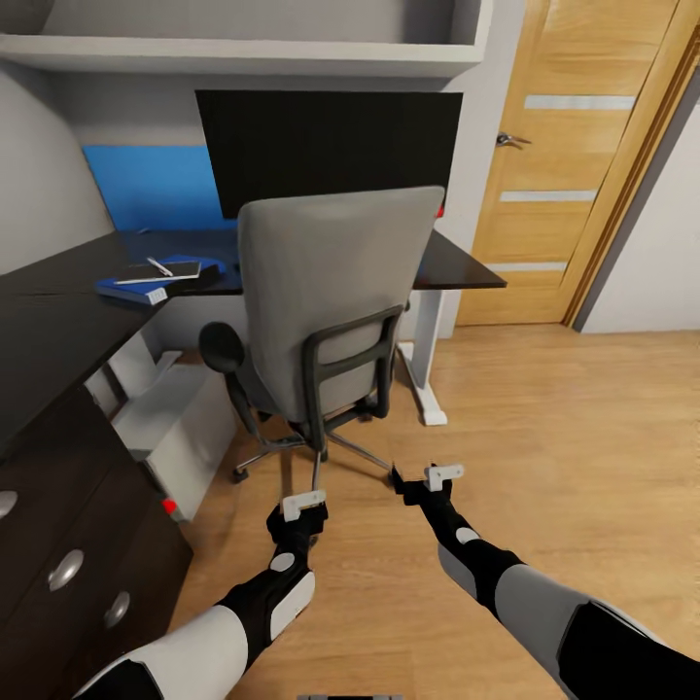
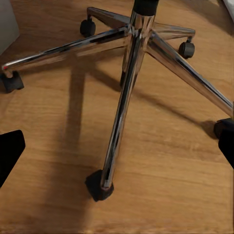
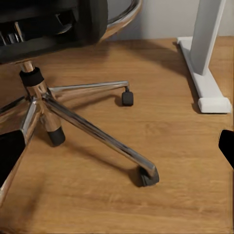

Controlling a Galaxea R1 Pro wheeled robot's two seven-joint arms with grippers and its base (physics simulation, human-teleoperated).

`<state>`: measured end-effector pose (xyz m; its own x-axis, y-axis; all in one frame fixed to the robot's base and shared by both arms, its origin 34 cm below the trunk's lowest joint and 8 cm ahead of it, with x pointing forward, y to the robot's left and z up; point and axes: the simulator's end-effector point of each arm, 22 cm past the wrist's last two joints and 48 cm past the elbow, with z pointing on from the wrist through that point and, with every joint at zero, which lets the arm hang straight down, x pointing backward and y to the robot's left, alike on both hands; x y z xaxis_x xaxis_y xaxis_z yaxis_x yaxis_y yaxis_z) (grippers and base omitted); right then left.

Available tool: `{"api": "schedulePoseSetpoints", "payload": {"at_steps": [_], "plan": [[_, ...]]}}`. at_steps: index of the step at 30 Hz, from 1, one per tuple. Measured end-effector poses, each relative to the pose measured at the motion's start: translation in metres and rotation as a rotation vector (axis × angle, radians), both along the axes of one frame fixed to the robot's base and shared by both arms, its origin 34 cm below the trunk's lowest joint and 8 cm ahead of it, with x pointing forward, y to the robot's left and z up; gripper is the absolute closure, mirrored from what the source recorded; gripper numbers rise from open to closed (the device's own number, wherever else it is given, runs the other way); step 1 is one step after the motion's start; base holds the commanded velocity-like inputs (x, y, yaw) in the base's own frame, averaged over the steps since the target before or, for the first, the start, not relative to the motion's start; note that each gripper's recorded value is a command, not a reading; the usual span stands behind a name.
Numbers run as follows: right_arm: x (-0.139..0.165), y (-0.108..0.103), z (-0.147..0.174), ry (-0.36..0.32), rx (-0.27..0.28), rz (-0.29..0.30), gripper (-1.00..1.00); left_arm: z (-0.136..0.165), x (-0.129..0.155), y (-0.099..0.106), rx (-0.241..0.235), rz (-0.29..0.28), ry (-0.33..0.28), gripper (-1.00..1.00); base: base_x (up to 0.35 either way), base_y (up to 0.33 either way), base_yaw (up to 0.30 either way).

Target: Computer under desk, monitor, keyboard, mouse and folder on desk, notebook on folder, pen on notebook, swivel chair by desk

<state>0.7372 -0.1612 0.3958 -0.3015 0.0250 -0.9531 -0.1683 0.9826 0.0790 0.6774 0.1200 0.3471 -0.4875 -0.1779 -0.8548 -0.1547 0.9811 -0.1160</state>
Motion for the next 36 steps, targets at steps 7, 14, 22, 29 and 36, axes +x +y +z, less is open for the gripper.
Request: {"api": "schedulePoseSetpoints", "payload": {"at_steps": [7,14,22,29,36], "plan": [[0.0,-0.0002,0.0,0.0,0.0,-0.001,-1.0,0.0,0.0,0.0,0.0,0.0,0.0,-1.0,-0.334,0.0,0.0],[0.0,0.0003,-0.0002,0.001,0.001,-0.002,-1.0,0.0002,0.0001,-0.0002,0.0,0.0,0.0,-1.0,-0.334,0.0,0.0],[0.0,0.0001,-0.0003,0.002,0.002,-0.004,-1.0,0.0003,0.0003,-0.0002,0.0,0.0,-0.001,-1.0,-0.334,0.0,0.0],[0.0,-0.0005,-0.0008,0.005,0.002,-0.008,-1.0,0.0003,0.0002,-0.0002,-0.001,0.0,-0.001,-1.0,-0.334,0.0,0.0],[0.0002,-0.0022,-0.0005,0.002,0.001,-0.01,-1.0,0.0003,0.0002,-0.0005,-0.003,0.0,0.0,-1.0,-0.335,0.0,0.0]]}}
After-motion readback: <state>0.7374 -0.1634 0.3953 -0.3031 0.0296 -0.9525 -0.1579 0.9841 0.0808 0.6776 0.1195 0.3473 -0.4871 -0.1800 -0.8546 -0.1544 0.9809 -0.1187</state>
